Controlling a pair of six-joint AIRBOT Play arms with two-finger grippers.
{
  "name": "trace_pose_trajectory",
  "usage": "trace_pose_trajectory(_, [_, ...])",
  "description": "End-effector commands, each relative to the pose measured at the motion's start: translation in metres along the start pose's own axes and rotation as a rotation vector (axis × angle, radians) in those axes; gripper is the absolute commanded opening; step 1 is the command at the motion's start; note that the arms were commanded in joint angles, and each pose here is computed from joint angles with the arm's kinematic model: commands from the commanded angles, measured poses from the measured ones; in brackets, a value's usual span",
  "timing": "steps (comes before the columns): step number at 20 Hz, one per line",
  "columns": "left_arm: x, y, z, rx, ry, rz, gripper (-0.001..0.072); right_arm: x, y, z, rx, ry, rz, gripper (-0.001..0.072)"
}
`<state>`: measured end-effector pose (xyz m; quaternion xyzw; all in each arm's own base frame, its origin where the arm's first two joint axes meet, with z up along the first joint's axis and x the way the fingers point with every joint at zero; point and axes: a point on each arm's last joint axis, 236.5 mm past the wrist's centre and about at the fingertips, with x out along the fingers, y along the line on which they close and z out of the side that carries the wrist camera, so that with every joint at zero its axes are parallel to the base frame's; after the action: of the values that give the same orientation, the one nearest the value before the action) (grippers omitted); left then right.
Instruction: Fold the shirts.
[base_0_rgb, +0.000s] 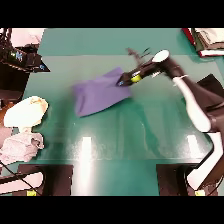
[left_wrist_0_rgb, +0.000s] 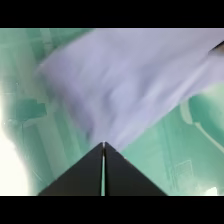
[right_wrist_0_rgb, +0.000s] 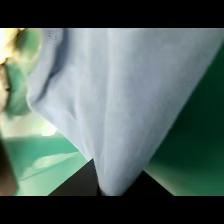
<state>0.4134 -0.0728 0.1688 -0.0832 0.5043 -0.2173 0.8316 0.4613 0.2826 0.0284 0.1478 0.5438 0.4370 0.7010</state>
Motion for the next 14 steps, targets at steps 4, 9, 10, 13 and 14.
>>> trace_pose_trajectory(4, [0.008,-0.018,0.004,0.031,-0.005,-0.019,0.0024,-0.237,-0.115,-0.003,0.211,-0.284,-0.408,0.0018])
trace_pose_trajectory(9, [0.025,-0.067,0.026,0.111,-0.091,-0.061,0.0025,-0.386,-0.174,-0.054,0.443,-0.541,-0.567,0.0018])
trace_pose_trajectory(10, [0.027,-0.077,0.028,0.129,-0.102,-0.072,0.0024,-0.402,-0.18,-0.064,0.47,-0.566,-0.583,0.0018])
trace_pose_trajectory(13, [0.032,-0.094,0.028,0.159,-0.104,-0.09,0.0024,-0.424,-0.189,-0.078,0.511,-0.609,-0.588,0.0018])
trace_pose_trajectory(14, [0.032,-0.094,0.027,0.159,-0.102,-0.092,0.0024,-0.429,-0.188,-0.08,0.513,-0.619,-0.594,0.0018])
